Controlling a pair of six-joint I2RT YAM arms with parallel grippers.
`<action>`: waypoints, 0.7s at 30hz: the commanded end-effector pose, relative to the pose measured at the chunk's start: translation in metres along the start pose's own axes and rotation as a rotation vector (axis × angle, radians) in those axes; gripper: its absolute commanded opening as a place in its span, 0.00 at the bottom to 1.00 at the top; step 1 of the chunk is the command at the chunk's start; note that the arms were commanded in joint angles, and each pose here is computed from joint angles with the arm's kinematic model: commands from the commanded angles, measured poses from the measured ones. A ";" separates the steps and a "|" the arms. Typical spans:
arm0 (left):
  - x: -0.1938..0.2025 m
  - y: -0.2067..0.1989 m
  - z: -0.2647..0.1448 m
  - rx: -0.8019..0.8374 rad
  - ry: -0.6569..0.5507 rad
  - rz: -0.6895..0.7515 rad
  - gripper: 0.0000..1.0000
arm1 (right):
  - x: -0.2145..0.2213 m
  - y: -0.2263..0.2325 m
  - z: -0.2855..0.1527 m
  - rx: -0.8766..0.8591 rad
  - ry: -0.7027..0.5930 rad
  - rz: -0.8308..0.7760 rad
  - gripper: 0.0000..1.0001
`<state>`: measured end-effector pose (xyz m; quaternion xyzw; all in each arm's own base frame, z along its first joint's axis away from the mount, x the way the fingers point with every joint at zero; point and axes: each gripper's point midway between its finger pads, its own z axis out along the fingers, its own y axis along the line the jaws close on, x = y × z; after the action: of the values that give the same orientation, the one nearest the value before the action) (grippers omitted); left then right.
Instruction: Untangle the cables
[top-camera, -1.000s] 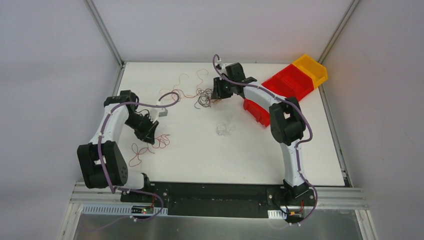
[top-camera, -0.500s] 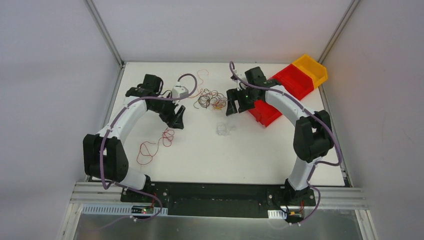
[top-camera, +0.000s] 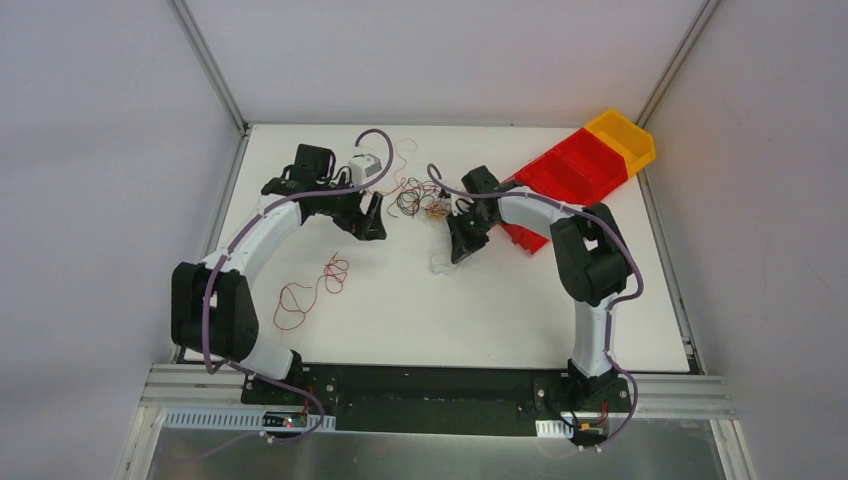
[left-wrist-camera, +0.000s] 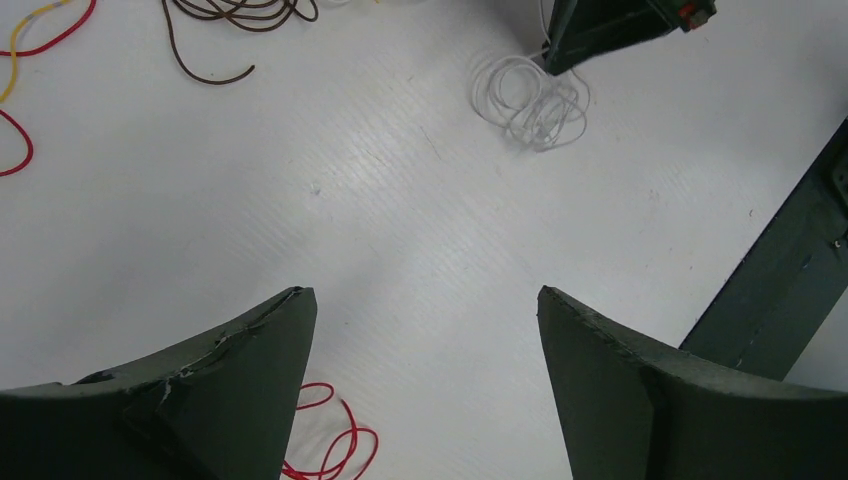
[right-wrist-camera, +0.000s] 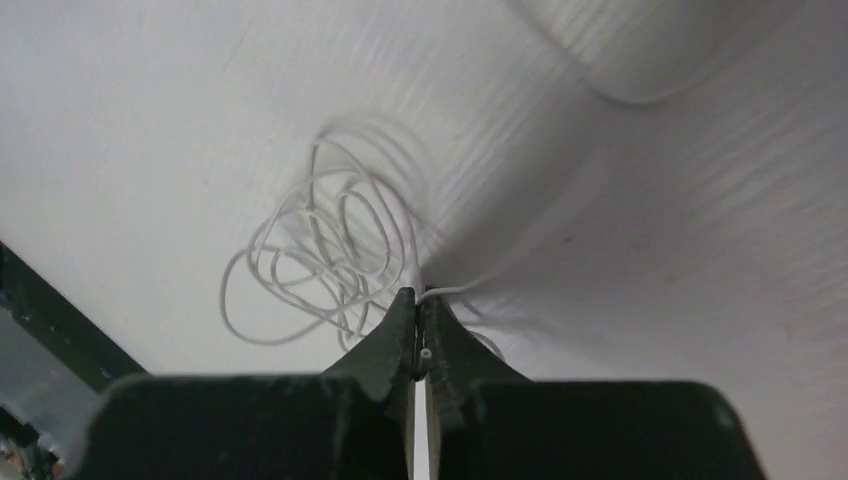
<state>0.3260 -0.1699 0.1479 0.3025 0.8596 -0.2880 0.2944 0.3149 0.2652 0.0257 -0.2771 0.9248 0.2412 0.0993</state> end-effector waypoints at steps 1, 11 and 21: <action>-0.025 -0.016 -0.023 -0.025 -0.163 0.056 0.87 | -0.018 0.039 -0.047 -0.138 -0.130 -0.053 0.00; -0.033 -0.074 -0.017 0.203 -0.236 0.038 0.90 | -0.066 0.117 -0.144 -0.340 -0.448 -0.012 0.00; -0.054 -0.101 -0.005 0.285 -0.259 0.043 0.89 | -0.068 0.150 -0.167 -0.395 -0.488 -0.051 0.00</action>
<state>0.2909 -0.2302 0.2009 0.3091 0.7838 -0.4043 0.3558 0.2861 0.3137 0.2194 -0.2393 0.8248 0.4460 0.2519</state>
